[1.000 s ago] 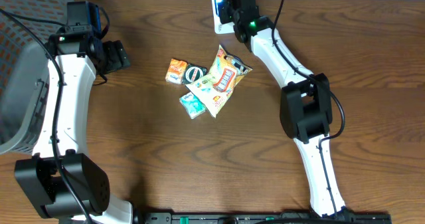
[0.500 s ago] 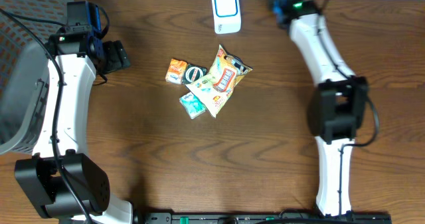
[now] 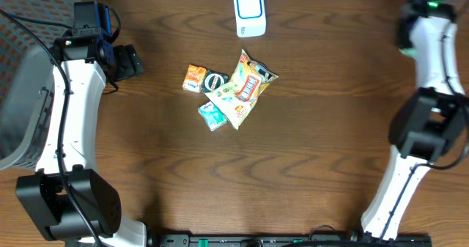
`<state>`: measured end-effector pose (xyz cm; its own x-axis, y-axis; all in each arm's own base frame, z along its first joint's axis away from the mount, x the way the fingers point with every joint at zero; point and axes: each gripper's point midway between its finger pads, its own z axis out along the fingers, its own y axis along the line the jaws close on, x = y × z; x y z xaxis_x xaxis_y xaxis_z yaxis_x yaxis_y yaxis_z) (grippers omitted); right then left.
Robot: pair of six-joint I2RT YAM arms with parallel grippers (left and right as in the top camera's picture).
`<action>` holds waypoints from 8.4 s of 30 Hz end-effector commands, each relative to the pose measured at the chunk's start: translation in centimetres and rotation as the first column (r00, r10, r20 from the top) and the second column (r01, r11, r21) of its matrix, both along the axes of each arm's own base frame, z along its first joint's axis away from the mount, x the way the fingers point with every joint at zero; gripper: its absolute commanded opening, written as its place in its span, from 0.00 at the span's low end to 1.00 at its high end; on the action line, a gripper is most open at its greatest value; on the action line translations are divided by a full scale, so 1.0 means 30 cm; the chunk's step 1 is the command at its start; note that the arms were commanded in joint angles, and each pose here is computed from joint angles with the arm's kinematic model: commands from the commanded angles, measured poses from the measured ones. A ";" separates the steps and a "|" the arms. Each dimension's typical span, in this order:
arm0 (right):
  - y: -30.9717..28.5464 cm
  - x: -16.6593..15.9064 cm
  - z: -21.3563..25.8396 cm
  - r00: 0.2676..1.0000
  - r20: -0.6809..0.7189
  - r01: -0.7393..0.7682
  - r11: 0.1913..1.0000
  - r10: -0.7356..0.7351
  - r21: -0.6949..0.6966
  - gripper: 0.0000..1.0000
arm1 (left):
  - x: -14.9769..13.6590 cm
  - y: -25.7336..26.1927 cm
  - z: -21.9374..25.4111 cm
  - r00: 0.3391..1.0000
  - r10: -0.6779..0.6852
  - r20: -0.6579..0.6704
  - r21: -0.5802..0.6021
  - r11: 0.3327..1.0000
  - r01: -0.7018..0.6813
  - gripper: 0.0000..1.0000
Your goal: Scan the item barcode
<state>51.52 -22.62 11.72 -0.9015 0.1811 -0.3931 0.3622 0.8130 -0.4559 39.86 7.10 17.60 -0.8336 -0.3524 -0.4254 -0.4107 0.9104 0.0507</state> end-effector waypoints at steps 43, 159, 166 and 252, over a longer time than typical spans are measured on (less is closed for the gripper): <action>1.292 -0.043 -0.037 0.800 0.191 -0.486 0.427 0.569 0.762 0.45 | -0.003 0.001 -0.019 1.000 -0.007 -0.018 -0.001 1.000 0.007 0.97; 1.447 -0.380 -0.064 0.822 -0.260 -0.363 0.817 0.507 0.447 0.83 | -0.003 0.001 -0.019 1.000 -0.007 -0.018 -0.001 1.000 0.007 0.98; 1.507 -0.273 -0.057 0.847 -0.113 -0.421 0.784 0.520 0.456 0.24 | -0.003 0.001 -0.019 1.000 -0.007 -0.018 -0.001 1.000 0.007 0.98; 1.503 -0.439 -0.124 0.856 -0.264 -0.398 0.892 0.445 0.214 0.99 | -0.003 0.001 -0.019 1.000 -0.007 -0.018 -0.001 1.000 0.007 0.97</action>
